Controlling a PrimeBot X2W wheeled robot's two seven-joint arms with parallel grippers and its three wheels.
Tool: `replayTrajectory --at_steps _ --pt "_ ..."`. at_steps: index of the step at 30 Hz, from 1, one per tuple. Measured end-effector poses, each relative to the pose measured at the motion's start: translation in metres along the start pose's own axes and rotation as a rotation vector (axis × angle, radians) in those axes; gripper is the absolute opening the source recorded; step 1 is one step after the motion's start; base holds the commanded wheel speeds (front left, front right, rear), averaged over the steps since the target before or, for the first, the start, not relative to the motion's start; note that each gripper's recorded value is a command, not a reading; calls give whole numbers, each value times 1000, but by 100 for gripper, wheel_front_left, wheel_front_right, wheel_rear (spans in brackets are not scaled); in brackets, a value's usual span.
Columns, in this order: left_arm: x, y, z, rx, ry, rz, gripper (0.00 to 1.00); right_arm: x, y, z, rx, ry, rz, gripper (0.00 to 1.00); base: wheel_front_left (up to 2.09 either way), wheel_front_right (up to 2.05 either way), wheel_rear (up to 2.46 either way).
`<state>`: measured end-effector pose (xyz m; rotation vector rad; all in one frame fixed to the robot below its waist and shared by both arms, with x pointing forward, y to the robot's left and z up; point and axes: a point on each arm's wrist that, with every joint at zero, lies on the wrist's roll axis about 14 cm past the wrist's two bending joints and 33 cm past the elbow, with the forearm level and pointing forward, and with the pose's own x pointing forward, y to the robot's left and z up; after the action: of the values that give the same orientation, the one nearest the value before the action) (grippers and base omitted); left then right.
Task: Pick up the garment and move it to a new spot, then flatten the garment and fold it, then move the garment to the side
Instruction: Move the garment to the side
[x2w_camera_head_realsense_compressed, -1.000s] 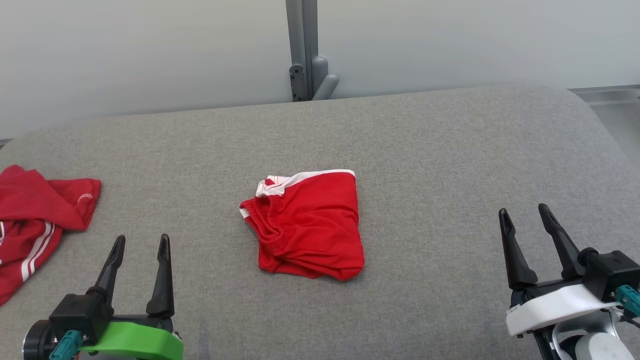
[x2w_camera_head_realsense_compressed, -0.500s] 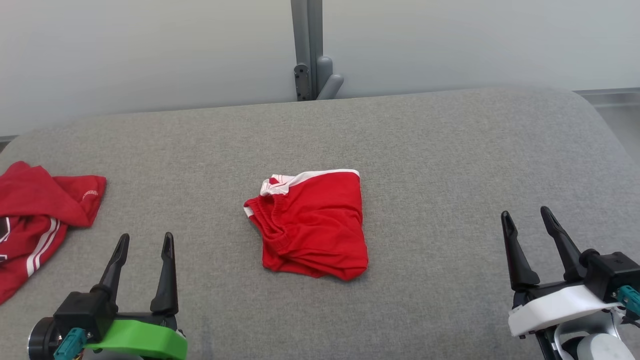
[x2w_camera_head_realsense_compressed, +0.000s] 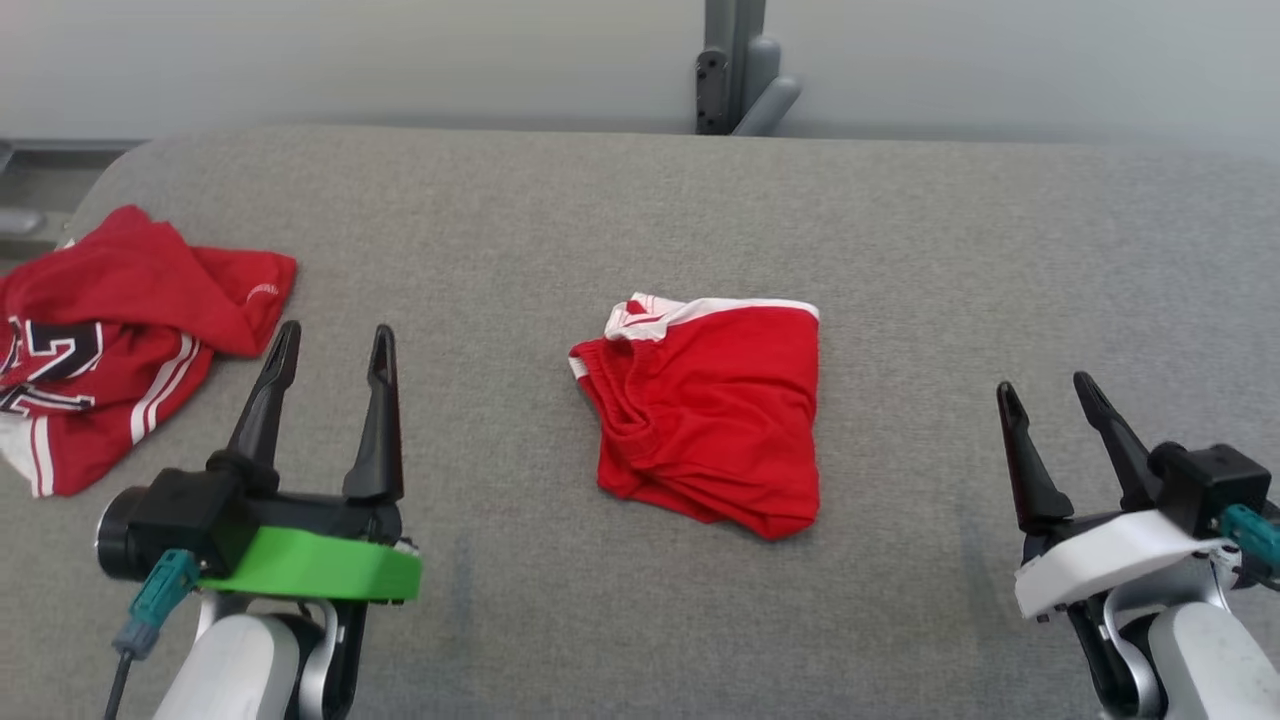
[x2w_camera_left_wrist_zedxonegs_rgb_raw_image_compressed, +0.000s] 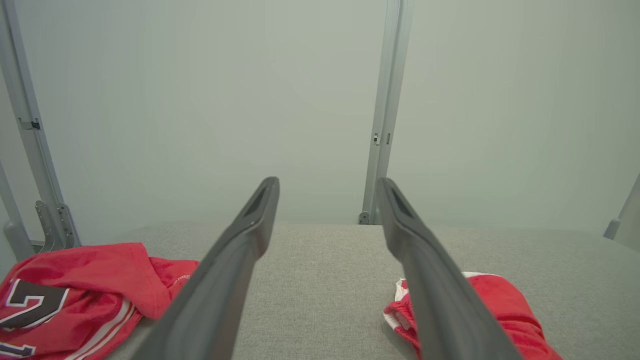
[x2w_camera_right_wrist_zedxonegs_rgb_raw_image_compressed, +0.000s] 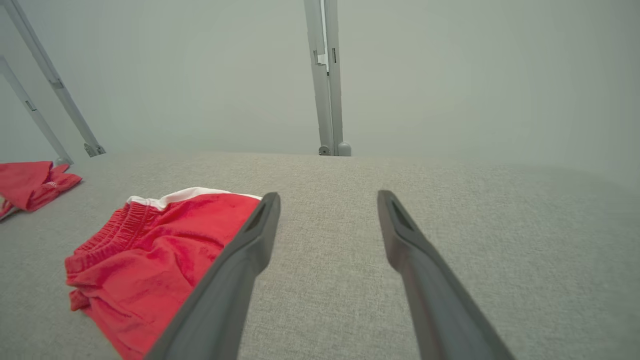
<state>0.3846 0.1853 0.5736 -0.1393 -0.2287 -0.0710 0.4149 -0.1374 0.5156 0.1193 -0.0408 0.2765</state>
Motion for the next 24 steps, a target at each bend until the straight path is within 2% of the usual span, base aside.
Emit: replayTrajectory --at_steps 6,12,13,17,22,23,24 --pt "16 11 -2 -14 -20 40 100 42 26 -36 14 93 113 100 0 0 0" --pt "21 33 -11 8 0 99 100 67 59 -88 81 219 208 100 0 0 0" --pt "21 40 -10 21 -5 114 100 71 70 -106 106 267 234 100 0 0 0" --pt "19 49 -12 46 -1 135 100 69 94 -140 159 380 286 100 0 0 0" --pt "19 55 -17 56 9 148 100 75 111 -152 199 416 335 100 0 0 0" --pt "19 54 -17 57 9 146 100 75 111 -154 202 420 338 81 0 0 0" --pt "20 55 -17 62 9 145 100 75 112 -154 206 421 342 36 0 0 0"
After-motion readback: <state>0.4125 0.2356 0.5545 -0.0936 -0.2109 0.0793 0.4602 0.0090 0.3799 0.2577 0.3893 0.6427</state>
